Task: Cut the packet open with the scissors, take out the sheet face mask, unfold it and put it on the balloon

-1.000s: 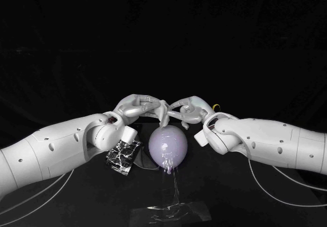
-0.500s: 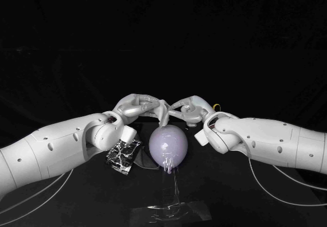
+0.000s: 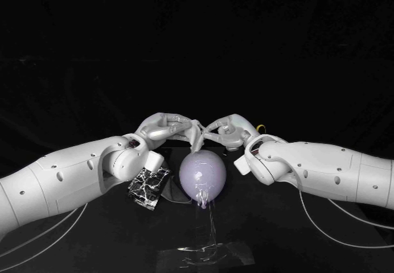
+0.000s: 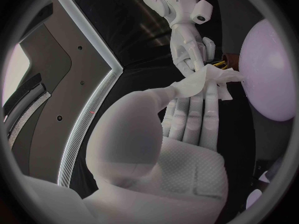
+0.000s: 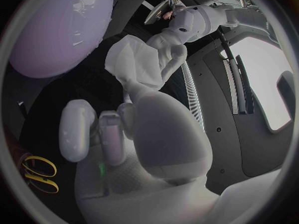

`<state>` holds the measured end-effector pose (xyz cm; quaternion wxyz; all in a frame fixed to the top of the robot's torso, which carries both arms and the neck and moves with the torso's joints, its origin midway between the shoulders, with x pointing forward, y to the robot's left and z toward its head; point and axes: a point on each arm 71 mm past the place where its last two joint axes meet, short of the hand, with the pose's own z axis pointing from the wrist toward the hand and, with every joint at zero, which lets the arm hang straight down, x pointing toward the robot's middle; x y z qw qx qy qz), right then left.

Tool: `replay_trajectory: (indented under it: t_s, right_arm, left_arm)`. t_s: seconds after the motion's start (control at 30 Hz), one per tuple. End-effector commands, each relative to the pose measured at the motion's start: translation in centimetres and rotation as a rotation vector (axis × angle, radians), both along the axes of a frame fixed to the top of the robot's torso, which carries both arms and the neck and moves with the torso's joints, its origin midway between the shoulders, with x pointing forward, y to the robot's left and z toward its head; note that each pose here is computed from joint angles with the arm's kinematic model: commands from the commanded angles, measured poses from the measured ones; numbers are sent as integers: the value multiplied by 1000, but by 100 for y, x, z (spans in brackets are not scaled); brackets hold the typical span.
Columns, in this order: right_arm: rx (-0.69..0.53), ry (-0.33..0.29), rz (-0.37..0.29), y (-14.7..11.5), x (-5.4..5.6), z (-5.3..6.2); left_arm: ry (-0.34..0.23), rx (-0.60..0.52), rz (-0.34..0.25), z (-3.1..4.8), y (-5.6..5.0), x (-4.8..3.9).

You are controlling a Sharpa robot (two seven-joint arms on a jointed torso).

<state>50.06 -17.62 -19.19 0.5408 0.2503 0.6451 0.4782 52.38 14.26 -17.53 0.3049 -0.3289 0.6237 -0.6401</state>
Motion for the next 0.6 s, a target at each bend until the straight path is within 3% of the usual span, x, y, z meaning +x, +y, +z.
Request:
replay_trajectory:
  t_s: [0.03, 0.4, 0.6]
  right_arm:
    - [2, -49, -11, 9, -14, 38]
    - [-31, -64, -20, -81, -52, 116]
    - [-134, -29, 52, -81, -45, 267]
  left_arm:
    - [-7, -14, -18, 26, -24, -7]
    - [-15, 10, 13, 17, 27, 14]
    - [-69, 84, 23, 16, 43, 18]
